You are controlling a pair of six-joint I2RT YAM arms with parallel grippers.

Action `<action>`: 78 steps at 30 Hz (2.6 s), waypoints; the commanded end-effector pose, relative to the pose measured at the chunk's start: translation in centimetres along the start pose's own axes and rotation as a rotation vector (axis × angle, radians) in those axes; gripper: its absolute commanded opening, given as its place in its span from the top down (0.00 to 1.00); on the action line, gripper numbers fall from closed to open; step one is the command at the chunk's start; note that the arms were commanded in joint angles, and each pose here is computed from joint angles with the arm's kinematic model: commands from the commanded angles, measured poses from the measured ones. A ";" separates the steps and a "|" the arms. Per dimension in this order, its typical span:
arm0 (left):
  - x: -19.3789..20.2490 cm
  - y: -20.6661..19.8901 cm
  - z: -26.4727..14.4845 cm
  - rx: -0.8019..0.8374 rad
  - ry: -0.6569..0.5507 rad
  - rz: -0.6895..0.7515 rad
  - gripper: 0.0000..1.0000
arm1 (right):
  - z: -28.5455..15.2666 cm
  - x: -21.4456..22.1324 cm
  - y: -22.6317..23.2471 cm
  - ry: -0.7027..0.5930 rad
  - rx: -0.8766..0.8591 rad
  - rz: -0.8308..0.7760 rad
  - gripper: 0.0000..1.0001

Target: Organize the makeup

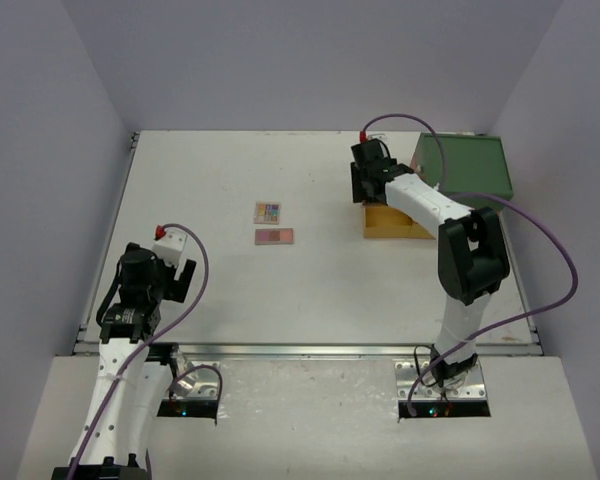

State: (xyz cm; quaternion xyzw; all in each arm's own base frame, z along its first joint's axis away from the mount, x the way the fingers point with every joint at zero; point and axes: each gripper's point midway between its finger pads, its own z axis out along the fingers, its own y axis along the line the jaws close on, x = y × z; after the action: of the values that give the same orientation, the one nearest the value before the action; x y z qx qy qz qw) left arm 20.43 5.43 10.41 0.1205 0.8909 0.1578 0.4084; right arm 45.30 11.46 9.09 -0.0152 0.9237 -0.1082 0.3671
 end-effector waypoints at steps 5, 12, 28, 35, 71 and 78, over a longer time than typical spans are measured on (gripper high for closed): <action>-0.7 1.1 0.1 -0.053 -0.030 -0.041 0.00 | 2.8 -3.1 -2.1 -0.014 -0.004 -0.030 0.56; -1.5 -0.1 0.1 0.045 -0.048 0.043 0.00 | 4.5 -3.0 -2.1 0.016 0.009 -0.049 0.41; -7.4 -1.1 0.5 0.229 -0.098 0.065 0.00 | 5.0 -4.4 -1.3 0.019 -0.064 -0.140 0.05; -13.8 -3.6 2.7 0.334 -0.063 0.057 0.00 | 3.3 -5.8 -1.7 -0.018 -0.086 -0.190 0.05; -14.0 -21.2 22.4 0.333 0.360 -0.123 0.14 | -2.6 -4.7 -2.2 -0.091 -0.175 -0.075 0.03; -12.4 -22.0 22.4 0.363 0.403 -0.117 0.51 | -4.0 -5.2 -1.8 -0.122 -0.209 -0.046 0.03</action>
State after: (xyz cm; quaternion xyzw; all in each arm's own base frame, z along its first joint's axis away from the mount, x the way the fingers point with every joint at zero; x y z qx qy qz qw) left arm 46.53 -16.19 0.88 0.1047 0.9564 -0.0184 0.2720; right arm 45.82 10.01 11.71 -0.0983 0.9264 -0.0498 0.3601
